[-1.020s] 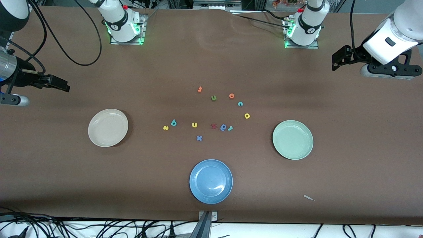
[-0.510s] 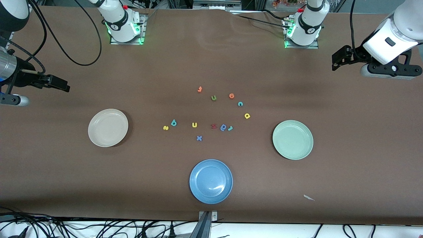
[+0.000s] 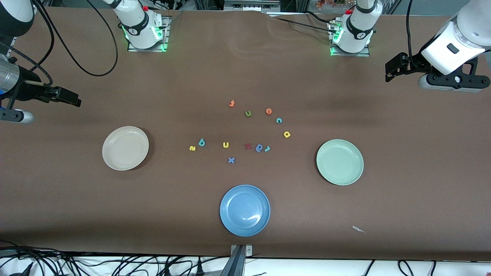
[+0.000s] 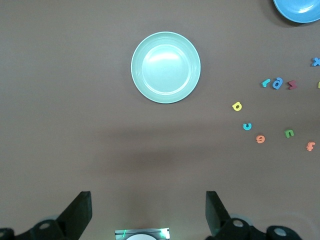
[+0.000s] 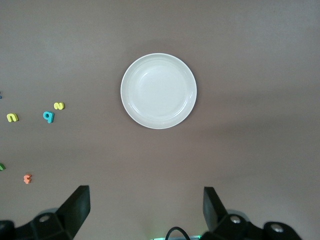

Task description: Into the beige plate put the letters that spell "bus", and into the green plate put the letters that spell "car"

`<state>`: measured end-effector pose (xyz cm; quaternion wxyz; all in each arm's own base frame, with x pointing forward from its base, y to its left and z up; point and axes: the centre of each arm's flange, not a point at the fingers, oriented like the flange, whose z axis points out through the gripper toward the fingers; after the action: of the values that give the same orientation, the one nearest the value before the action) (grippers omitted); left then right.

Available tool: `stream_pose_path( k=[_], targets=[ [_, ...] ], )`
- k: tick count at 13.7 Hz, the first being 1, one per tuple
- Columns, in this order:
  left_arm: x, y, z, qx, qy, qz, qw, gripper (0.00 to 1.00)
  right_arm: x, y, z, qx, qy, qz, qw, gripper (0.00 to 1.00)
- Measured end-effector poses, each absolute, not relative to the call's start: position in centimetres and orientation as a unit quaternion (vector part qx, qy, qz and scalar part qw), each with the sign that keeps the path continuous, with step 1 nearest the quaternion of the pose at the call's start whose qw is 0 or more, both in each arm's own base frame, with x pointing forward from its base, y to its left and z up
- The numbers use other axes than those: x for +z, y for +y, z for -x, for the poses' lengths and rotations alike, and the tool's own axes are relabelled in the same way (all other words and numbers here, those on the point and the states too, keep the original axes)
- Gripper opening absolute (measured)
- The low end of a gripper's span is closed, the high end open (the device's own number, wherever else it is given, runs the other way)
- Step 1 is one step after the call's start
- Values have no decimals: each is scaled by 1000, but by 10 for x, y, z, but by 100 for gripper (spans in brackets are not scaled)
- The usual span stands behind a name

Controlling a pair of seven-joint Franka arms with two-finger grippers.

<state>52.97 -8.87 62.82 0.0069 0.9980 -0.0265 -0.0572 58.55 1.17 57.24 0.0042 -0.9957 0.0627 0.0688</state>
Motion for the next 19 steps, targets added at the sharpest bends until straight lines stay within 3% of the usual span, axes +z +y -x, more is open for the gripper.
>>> stream_pose_path(
  k=[19],
  targets=[
    [621, -88, -533, -66, -26, -997, 6, 100, 572, 12, -586, 69, 63, 996, 4, 100]
  ],
)
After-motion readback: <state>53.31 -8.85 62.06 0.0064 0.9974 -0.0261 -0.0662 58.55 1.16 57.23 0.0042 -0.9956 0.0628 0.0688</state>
